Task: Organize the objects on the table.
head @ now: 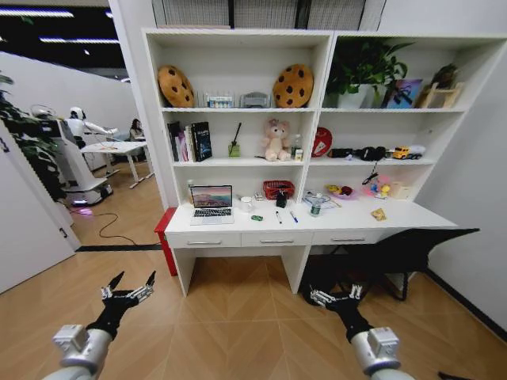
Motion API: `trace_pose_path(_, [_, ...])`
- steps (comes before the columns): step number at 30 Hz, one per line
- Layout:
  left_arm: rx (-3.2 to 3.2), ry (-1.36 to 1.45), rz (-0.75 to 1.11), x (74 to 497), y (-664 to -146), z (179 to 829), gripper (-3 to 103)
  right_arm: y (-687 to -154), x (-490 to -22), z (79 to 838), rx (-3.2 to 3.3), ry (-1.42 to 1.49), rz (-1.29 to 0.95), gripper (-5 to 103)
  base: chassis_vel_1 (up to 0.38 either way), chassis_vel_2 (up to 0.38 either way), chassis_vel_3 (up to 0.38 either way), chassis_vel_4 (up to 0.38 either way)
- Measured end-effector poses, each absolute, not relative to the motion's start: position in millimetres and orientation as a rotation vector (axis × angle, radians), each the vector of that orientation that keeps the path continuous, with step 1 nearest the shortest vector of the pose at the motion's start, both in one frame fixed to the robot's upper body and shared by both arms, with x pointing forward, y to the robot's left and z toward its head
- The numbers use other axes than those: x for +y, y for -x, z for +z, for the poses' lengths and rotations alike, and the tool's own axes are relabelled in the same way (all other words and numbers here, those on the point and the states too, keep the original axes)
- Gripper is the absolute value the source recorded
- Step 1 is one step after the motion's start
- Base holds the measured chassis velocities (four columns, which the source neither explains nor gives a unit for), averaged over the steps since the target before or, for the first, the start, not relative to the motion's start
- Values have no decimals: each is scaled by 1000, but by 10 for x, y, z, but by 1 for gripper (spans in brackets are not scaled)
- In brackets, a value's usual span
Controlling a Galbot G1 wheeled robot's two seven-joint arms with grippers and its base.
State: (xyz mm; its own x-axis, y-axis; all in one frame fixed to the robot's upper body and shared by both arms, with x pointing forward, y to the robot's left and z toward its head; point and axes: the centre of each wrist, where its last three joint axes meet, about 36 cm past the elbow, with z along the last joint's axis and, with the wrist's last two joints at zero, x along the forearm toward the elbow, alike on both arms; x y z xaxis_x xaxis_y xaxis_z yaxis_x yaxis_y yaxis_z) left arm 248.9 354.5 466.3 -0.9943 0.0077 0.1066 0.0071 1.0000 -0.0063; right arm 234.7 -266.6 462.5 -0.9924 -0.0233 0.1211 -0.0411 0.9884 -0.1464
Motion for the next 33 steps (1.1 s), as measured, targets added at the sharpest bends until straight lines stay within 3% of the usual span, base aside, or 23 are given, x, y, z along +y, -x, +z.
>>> trace_pose_path(23, [-3024, 5, 31, 3531, -2498, 4596, 100, -2374, -2663, 4644, -2999, -9, 231, 100, -1, 2, 2, -2])
trace_pose_path(33, [-3026, 10, 28, 3520, -2512, 4589, 100, -2382, -2671, 4611, -2996, -10, 229, 100, -148, 145, 134, -141])
